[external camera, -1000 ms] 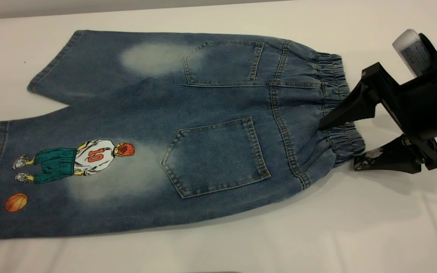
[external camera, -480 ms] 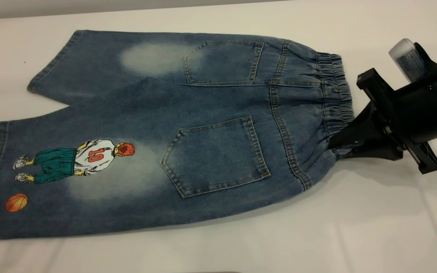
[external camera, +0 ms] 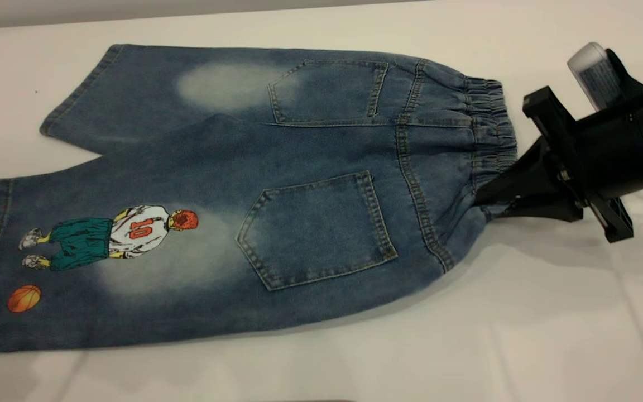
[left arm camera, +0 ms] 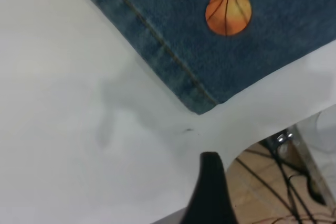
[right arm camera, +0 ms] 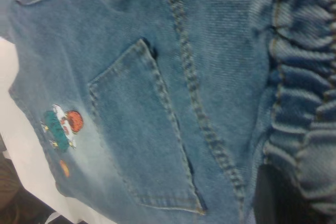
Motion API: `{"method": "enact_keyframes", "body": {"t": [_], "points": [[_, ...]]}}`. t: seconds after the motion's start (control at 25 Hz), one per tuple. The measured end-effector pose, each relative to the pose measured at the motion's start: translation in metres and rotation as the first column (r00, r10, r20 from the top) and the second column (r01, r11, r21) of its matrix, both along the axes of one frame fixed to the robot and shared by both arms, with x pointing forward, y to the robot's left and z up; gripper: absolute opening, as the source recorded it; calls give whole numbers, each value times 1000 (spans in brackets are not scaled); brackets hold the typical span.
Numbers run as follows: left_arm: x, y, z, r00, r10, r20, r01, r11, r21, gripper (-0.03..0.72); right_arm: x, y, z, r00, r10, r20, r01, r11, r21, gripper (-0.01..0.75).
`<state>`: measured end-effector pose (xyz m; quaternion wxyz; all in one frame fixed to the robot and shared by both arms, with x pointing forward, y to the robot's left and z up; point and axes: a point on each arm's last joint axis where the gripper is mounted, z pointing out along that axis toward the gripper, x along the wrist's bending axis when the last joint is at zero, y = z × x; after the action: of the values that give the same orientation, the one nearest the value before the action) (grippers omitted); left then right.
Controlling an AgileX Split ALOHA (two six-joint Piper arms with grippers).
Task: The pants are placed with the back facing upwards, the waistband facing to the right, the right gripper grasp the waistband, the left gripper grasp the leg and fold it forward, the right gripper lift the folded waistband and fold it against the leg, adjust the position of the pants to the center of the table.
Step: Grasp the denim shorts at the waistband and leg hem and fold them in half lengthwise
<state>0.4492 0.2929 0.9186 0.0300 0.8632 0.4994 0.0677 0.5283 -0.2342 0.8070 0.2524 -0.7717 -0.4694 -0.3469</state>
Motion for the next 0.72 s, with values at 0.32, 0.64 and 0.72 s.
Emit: {"method": "enact_keyframes", "body": {"t": [0.32,0.64,0.72], "points": [[5,4,-34,994,-106,-32,108,992,60,538,13,4,9,998,11,61,-16,998,66,40],[12,2,-69,991,-119,-60,122,992,39,538,14,4,9,998,11,63,-16,998,66,46],[11,1,-77,990,-121,-79,124,992,34,538,14,4,9,998,11,63,-16,998,66,48]]}}
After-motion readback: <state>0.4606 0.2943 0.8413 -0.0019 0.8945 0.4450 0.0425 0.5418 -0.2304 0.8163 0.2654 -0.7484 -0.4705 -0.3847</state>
